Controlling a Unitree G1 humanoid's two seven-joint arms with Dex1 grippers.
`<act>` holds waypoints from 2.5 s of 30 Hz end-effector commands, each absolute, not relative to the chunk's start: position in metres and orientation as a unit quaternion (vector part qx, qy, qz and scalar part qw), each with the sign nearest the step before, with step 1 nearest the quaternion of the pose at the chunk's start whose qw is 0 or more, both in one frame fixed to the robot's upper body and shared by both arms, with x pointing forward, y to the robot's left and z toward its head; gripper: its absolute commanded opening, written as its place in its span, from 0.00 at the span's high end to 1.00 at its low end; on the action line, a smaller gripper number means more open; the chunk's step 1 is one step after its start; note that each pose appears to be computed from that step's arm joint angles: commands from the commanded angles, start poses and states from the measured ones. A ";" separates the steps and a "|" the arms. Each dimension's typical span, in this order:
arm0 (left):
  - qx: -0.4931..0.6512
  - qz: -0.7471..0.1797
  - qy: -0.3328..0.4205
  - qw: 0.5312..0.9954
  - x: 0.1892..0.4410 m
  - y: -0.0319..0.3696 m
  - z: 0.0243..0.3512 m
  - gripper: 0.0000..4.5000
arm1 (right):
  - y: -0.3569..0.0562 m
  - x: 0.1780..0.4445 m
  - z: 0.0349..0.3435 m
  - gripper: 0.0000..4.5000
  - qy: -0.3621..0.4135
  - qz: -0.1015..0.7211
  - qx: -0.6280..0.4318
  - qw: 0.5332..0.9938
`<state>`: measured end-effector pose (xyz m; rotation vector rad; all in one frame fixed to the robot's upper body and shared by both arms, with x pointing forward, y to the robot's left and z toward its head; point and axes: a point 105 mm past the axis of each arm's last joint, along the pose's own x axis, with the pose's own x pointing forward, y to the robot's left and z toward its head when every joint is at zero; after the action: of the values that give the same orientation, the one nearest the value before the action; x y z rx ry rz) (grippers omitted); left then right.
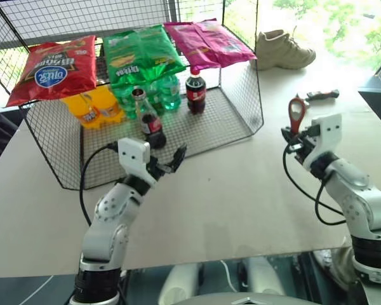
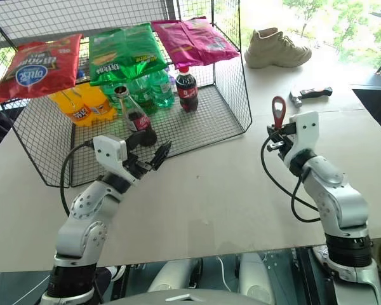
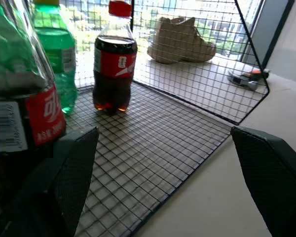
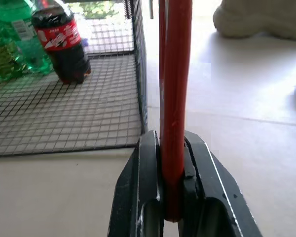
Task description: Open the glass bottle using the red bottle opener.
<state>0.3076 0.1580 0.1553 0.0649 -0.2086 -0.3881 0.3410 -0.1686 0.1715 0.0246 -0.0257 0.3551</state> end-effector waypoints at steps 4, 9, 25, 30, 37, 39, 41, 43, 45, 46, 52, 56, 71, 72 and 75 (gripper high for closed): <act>0.091 -0.081 -0.164 0.979 0.322 0.188 0.169 0.02 | -0.169 0.346 0.203 1.00 -0.094 0.155 -0.004 0.983; 0.108 -0.043 -0.174 0.978 0.333 0.203 0.172 0.02 | -0.165 0.344 0.203 1.00 -0.102 0.150 0.001 0.983; 0.079 -0.058 -0.167 0.981 0.389 0.198 0.172 0.02 | -0.121 0.323 0.205 1.00 -0.134 0.188 -0.008 0.973; 0.062 -0.059 -0.178 0.980 0.398 0.201 0.178 0.02 | -0.098 0.311 0.188 1.00 -0.105 0.247 -0.011 0.963; 0.061 -0.071 -0.181 0.979 0.397 0.206 0.178 0.37 | -0.098 0.306 0.180 1.00 -0.093 0.260 -0.021 0.961; 0.065 -0.077 -0.179 0.979 0.396 0.204 0.178 0.38 | -0.099 0.306 0.179 1.00 -0.092 0.259 -0.022 0.961; 0.067 -0.091 -0.180 0.977 0.394 0.199 0.179 0.38 | -0.100 0.306 0.179 1.00 -0.092 0.259 -0.023 0.961; 0.065 -0.118 -0.187 0.973 0.391 0.190 0.182 0.38 | -0.101 0.307 0.179 1.00 -0.092 0.256 -0.024 0.962; 0.054 -0.162 -0.193 0.966 0.385 0.176 0.187 0.38 | -0.103 0.309 0.180 1.00 -0.094 0.251 -0.028 0.963; 0.053 -0.187 -0.194 0.961 0.381 0.167 0.189 0.38 | -0.105 0.310 0.180 1.00 -0.095 0.248 -0.029 0.964; 0.043 -0.389 -0.165 0.905 0.346 0.097 0.182 0.38 | -0.116 0.320 0.187 1.00 -0.106 0.228 -0.037 0.967; 0.037 -0.441 -0.146 0.885 0.335 0.082 0.172 0.38 | -0.116 0.320 0.189 1.00 -0.109 0.227 -0.038 0.967; 0.051 -0.453 -0.158 0.876 0.323 0.075 0.161 0.02 | -0.114 0.320 0.191 1.00 -0.112 0.230 -0.043 0.966; 0.049 -0.447 -0.165 0.878 0.325 0.076 0.165 0.02 | -0.114 0.321 0.190 1.00 -0.112 0.230 -0.043 0.966; 0.039 -0.443 -0.183 0.877 0.325 0.076 0.176 0.02 | -0.113 0.322 0.190 1.00 -0.112 0.232 -0.042 0.965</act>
<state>0.3299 0.0778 0.1489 0.0733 -0.2715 -0.9198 0.3230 -0.1146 0.1741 -0.0785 -0.1608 0.4609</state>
